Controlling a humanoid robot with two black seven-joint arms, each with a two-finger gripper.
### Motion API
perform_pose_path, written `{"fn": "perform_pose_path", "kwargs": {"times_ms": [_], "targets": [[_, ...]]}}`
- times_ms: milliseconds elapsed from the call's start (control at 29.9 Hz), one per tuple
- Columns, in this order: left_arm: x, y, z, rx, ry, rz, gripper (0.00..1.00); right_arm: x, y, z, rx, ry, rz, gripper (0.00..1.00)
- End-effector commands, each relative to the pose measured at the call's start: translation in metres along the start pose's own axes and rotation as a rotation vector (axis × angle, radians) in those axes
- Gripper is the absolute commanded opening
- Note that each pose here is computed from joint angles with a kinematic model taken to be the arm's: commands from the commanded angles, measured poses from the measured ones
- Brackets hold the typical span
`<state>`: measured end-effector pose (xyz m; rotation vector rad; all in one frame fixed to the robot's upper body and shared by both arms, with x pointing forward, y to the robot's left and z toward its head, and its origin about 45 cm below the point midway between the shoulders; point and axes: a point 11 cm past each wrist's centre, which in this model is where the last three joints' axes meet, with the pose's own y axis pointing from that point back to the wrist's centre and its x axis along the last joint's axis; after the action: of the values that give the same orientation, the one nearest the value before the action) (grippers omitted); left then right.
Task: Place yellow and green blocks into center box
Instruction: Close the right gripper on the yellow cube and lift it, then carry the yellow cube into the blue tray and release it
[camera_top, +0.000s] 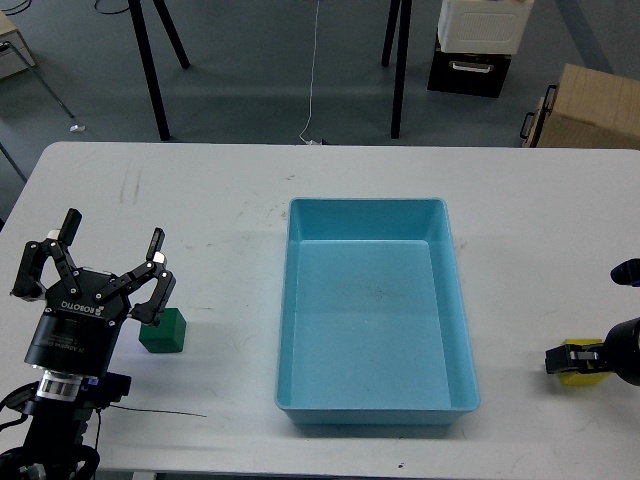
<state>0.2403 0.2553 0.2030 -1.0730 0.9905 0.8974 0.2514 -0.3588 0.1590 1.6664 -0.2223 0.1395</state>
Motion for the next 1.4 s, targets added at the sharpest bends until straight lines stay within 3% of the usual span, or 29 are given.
{"fn": "perform_pose_path", "kwargs": {"times_ms": [0, 267, 501, 668, 936, 1036, 1203, 1270, 1303, 1370], "targets": [[0.000, 0.000, 0.000, 0.000, 0.000, 0.001, 1.00, 0.002, 0.001, -0.002, 0.005, 0.001, 0.009, 0.00], [0.001, 0.001, 0.000, -0.001, 0.001, 0.004, 1.00, 0.030, 0.029, -0.023, 0.085, -0.035, 0.098, 0.00], [0.003, 0.002, 0.000, 0.000, -0.005, 0.011, 1.00, 0.127, 0.085, -0.098, 0.209, 0.003, 0.246, 0.00], [0.003, -0.001, 0.001, 0.001, -0.006, 0.007, 1.00, 0.144, 0.066, -0.195, 0.287, 0.099, 0.189, 0.00], [0.009, 0.001, 0.001, 0.000, -0.004, 0.025, 1.00, 0.107, 0.002, -0.290, 0.239, 0.346, 0.096, 0.02], [0.010, 0.001, 0.001, 0.000, -0.003, 0.028, 1.00, 0.089, -0.013, -0.301, 0.224, 0.394, 0.060, 0.23], [0.010, 0.001, 0.001, 0.000, -0.003, 0.028, 1.00, 0.082, -0.022, -0.295, 0.189, 0.420, 0.040, 0.38], [0.010, 0.002, 0.001, 0.000, -0.003, 0.029, 1.00, 0.083, -0.022, -0.293, 0.186, 0.416, 0.041, 0.62], [0.010, 0.002, 0.001, 0.000, -0.003, 0.029, 1.00, 0.084, -0.022, -0.293, 0.186, 0.412, 0.044, 0.91], [0.010, 0.002, 0.000, 0.003, -0.002, 0.029, 1.00, 0.084, -0.021, -0.292, 0.188, 0.406, 0.047, 0.95]]}}
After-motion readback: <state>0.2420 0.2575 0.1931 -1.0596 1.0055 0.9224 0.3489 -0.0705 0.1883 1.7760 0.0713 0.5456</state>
